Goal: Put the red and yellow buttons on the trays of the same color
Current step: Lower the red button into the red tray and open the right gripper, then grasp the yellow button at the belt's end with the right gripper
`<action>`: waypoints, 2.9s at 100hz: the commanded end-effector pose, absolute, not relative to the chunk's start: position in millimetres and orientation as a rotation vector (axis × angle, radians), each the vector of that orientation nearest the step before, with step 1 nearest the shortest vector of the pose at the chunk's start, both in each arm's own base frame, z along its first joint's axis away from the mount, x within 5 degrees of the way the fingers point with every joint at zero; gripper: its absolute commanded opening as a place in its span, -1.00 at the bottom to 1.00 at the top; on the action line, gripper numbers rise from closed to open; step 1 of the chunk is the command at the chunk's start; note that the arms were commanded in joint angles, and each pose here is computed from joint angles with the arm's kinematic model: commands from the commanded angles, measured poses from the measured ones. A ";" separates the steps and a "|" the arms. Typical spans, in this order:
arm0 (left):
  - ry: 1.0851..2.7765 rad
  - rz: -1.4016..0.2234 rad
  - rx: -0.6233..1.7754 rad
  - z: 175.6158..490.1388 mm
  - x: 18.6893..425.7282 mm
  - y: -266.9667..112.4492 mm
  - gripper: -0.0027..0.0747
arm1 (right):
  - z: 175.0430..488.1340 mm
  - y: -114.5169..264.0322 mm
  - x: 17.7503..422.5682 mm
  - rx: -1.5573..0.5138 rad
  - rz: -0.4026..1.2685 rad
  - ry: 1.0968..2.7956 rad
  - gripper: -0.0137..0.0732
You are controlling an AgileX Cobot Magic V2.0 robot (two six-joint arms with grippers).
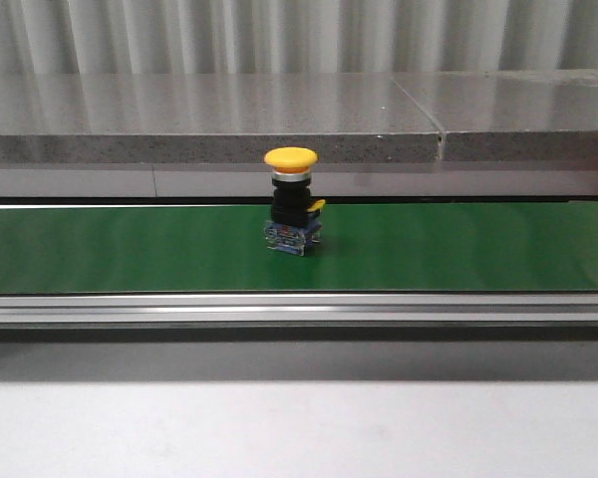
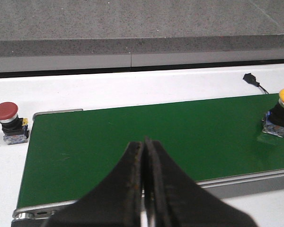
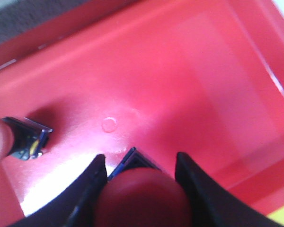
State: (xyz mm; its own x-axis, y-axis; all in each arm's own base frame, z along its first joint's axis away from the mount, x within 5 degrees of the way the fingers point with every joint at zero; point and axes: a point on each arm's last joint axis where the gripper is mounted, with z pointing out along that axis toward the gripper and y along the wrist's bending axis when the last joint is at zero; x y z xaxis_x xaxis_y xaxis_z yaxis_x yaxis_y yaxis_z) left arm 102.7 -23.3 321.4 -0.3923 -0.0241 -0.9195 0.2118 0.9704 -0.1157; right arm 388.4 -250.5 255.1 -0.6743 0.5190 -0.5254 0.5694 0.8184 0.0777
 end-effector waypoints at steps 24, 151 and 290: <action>1.873 -0.268 0.115 335.4 104.4 -23.5 -0.98 | 257.8 -262.5 400.0 0.785 -0.157 2.342 -0.38; 1.873 -0.268 0.115 335.4 104.4 -23.5 -0.98 | 384.7 -188.2 362.3 0.474 -0.206 2.266 0.85; 1.873 -0.268 0.115 335.4 104.4 -23.5 -0.98 | 305.1 42.0 312.3 -0.487 0.101 2.740 0.85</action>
State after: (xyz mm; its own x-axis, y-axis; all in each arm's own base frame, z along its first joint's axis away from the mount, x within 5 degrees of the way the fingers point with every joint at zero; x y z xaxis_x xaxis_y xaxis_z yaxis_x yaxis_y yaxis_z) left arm 102.6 -23.5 321.4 -0.3923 -0.0232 -0.9195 0.2140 0.9700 -0.1157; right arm 306.9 38.6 296.0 -0.9109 -0.3032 -0.2799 -0.3232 0.9459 0.0271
